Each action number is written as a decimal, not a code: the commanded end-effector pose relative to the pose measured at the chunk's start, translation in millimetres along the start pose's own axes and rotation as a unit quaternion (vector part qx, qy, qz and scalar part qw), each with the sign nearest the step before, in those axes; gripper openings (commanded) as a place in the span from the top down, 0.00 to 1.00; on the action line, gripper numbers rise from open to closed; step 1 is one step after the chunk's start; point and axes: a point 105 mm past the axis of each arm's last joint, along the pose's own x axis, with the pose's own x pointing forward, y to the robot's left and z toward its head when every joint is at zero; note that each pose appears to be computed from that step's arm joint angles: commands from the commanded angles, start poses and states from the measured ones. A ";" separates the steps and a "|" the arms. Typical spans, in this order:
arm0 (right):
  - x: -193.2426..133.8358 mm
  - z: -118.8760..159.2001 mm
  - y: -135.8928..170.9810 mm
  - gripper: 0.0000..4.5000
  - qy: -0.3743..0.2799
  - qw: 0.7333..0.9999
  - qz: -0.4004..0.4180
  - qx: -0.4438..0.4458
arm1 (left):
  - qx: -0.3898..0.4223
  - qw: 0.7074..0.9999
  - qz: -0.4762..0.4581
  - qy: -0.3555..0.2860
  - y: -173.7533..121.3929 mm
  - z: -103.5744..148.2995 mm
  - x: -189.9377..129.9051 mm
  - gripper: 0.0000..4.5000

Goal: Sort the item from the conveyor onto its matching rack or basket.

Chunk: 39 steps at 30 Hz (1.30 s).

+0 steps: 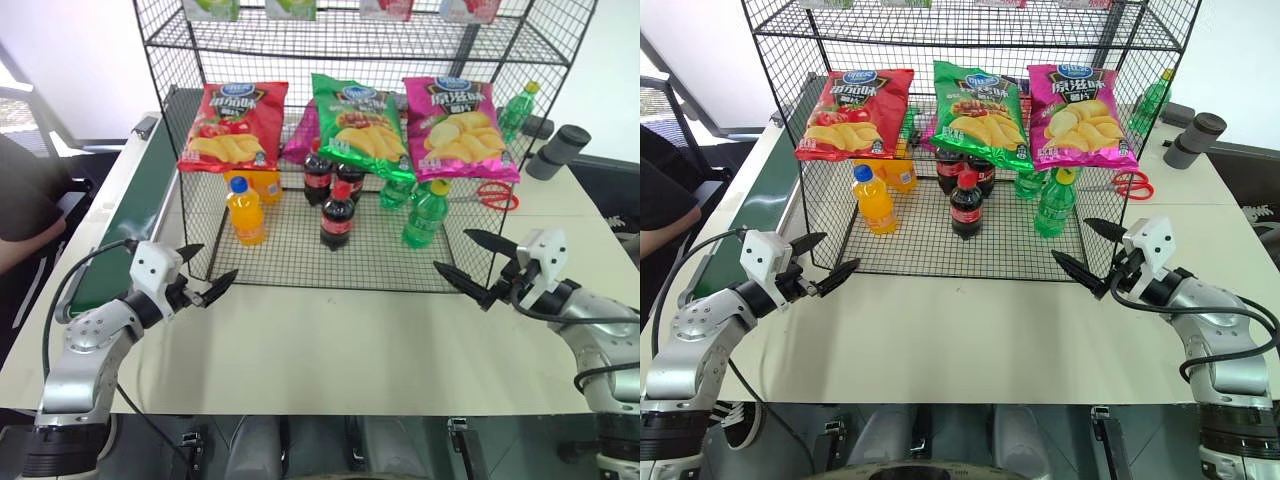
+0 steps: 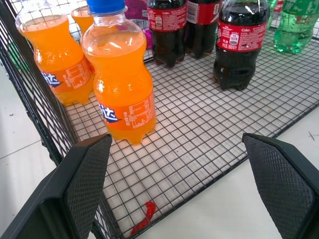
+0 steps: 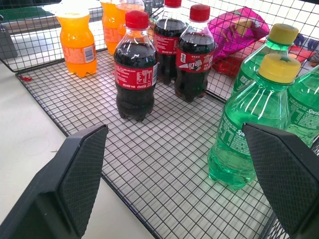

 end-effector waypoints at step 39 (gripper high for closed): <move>12.1 4.9 6.2 0.00 -0.013 1.000 0.016 -0.003 | 0.026 0.999 0.008 -0.016 3.4 21.8 -1.6 0.00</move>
